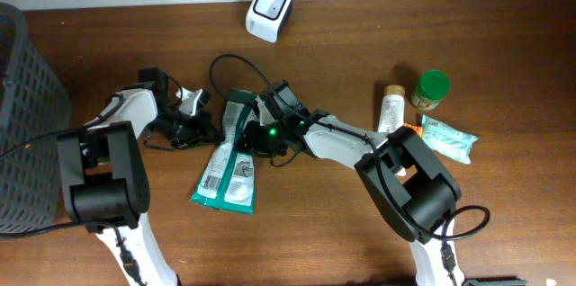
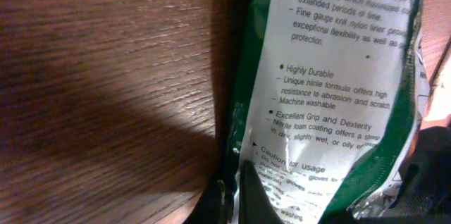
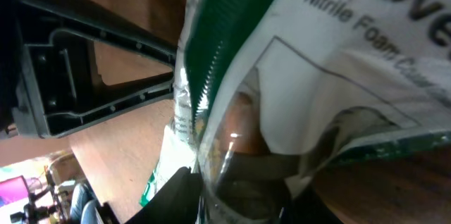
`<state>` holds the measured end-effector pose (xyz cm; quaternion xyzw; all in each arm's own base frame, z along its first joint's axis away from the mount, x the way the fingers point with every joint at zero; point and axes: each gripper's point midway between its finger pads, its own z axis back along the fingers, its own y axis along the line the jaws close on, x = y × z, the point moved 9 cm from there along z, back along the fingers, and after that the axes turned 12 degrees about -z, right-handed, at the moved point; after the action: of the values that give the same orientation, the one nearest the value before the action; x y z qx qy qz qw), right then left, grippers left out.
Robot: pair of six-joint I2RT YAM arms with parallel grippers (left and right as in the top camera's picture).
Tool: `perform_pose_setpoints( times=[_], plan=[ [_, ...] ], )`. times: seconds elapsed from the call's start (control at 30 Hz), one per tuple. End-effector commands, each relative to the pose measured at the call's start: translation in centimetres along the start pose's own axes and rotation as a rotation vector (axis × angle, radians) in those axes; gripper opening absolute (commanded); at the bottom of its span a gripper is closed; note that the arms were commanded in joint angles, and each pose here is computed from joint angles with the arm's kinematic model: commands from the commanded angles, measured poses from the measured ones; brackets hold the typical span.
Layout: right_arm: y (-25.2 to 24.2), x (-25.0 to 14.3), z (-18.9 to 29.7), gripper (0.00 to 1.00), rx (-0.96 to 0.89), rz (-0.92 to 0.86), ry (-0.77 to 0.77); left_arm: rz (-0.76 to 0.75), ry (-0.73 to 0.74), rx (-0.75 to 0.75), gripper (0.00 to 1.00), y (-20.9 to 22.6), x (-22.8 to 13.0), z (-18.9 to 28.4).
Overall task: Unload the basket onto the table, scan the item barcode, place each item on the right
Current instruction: 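Lift the gloves package up under the white scanner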
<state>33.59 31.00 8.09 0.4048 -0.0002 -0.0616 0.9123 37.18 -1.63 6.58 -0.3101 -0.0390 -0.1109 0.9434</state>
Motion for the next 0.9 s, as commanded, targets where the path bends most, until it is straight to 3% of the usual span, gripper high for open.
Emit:
perform_pose_setpoints(
  times=[0.0, 0.1, 0.13, 0.3, 0.5, 0.63, 0.77, 0.8, 0.87],
  plan=[
    [-1.7, 0.4, -0.7, 0.17, -0.05, -0.005, -0.03, 0.057, 0.146, 0.074, 0.0, 1.5, -2.6, -3.1],
    [-2.1, 1.1, 0.0, 0.11, -0.05, 0.04, -0.038, 0.056, 0.144, 0.074, 0.0, 1.5, -2.6, -3.1],
    [-2.1, 1.4, 0.5, 0.04, -0.049, 0.054, -0.039, 0.057, 0.141, 0.075, 0.0, 1.6, -2.6, -3.1],
    [-0.2, 1.9, 3.7, 0.04, 0.018, 0.187, -0.043, 0.049, 0.127, 0.079, 0.0, 1.5, -1.8, -2.5],
    [2.6, 2.3, 12.8, 0.04, 0.093, 0.334, -0.104, -0.051, 0.064, 0.104, 0.01, -0.4, 3.0, 2.0],
    [3.7, 3.0, 19.2, 0.04, 0.172, 0.339, -0.143, -0.112, 0.015, 0.286, 0.06, -0.5, 6.0, 5.2],
    [5.2, 3.6, 23.2, 0.04, 0.082, 0.365, -0.178, -0.047, 0.043, 0.535, 0.08, 0.9, 6.4, 7.0],
    [5.9, 3.7, 24.1, 0.04, 0.034, 0.379, -0.203, -0.035, 0.044, 0.551, 0.11, 1.0, 6.3, 7.0],
    [7.6, 3.9, 25.7, 0.04, -0.041, 0.425, -0.266, -0.037, 0.042, 0.558, 0.27, 1.1, 6.4, 7.1]
  ],
)
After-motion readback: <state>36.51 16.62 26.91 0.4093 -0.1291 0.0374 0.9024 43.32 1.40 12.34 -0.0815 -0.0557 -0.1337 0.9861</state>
